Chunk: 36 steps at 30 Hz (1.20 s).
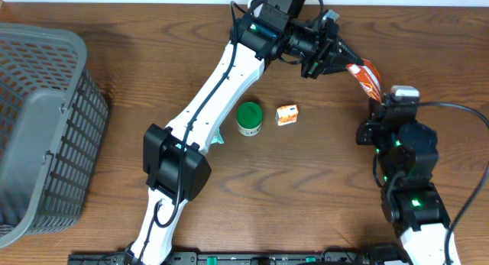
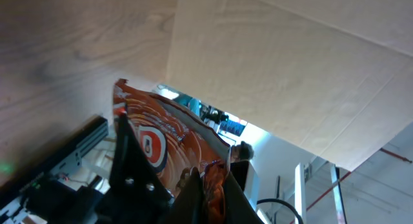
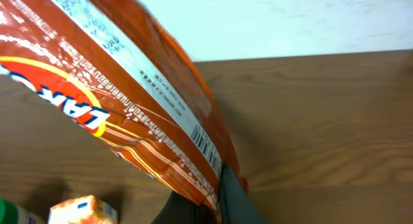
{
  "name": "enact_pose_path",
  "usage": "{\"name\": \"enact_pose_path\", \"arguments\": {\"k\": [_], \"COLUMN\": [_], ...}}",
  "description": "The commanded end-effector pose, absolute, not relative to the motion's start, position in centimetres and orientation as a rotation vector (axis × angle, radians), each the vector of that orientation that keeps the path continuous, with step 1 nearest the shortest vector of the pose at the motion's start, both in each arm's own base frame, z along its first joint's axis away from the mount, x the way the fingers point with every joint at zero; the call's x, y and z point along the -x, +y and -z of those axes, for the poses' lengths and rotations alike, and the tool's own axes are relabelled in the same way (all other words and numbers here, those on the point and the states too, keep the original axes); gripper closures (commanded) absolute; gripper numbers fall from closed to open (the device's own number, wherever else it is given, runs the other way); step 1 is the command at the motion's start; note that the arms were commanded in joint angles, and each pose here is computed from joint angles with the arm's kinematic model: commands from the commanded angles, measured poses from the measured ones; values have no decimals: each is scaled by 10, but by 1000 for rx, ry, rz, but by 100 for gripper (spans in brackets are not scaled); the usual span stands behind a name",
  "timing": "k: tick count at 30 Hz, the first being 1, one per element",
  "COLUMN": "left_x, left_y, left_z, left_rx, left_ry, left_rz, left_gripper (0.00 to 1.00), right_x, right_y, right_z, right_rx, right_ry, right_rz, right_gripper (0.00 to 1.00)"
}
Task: Scan the item barcode
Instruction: 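Grasp the Top bar with the right gripper and release the left gripper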
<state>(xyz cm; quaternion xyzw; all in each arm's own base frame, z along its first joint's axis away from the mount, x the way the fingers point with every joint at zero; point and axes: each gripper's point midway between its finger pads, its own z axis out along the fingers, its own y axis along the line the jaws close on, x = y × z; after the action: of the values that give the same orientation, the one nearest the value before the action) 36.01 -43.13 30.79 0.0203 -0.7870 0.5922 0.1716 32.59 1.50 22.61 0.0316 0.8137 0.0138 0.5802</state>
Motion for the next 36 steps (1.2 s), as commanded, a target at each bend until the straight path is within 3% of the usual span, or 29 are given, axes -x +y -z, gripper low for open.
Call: {"name": "enact_pose_path", "arguments": {"k": [1,12,15,19,23,28,36], "left_x": [-364,-366,-368,-369,-371,-370,-353], "left_y": [-427,-427,-427,-427,-427,-428,-434], "left_z": [-311,-310,-309,-308,-307,-306,-298], "left_rx": [-61,-58,-33,20,21,155,525], "left_ry": [-2236,-2253,-2277,-2306,-2320,-2367,-2431], "left_rz": [-1697,-1702,-1717,-1742,-1745,-1795,-1848], "left_gripper": [93,91,78,68,43,1,2], "right_x": [-311,-268,-262,-250,-237,-225,-241], "right_y": [-15,-62,-73,-97,-120,-148,-218], "right_z": [-256,-280,-282,-284,-287,-286,-240], "right_rx": [-216,-475,-541,-689,-825,-962,-1161], "right_ry": [1821,1717,1687,1624,1545,1469,1485], "right_rz": [87,187,207,287,356,465,673], "right_gripper": [99,99,99,99,99,99,99]}}
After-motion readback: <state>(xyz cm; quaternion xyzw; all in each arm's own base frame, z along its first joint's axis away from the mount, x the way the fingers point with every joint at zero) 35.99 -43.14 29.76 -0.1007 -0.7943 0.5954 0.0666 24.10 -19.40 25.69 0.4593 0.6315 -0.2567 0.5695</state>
